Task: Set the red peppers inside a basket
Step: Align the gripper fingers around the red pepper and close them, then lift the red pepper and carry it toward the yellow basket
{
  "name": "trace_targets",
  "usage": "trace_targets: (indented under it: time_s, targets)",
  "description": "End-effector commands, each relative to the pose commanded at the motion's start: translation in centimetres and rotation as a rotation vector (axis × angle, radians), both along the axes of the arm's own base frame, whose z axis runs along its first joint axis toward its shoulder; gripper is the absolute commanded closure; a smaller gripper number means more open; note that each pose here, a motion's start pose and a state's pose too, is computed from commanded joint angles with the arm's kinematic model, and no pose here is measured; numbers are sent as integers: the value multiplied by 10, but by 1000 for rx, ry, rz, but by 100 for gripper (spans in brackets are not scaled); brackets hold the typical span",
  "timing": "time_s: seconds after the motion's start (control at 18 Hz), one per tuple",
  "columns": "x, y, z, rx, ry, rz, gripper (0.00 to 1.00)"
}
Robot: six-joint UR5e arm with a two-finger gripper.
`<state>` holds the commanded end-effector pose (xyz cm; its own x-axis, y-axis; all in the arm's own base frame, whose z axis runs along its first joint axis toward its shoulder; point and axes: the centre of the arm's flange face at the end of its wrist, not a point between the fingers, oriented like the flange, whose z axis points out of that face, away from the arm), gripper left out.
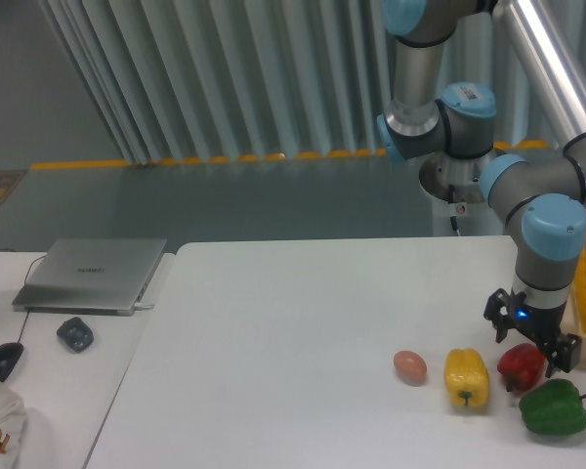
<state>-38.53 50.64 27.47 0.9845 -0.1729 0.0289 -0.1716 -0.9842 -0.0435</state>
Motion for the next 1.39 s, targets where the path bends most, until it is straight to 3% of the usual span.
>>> trace_targets:
  time_s: [0.44, 0.67, 0.83, 1.39]
  targets:
    - [-1, 1, -3, -2, 0, -12, 1]
    - [-1, 0, -3, -3, -1, -12, 34]
    - [0, 0, 0, -2, 2, -12, 49]
    - [-1, -1, 34, 3, 28, -49, 63]
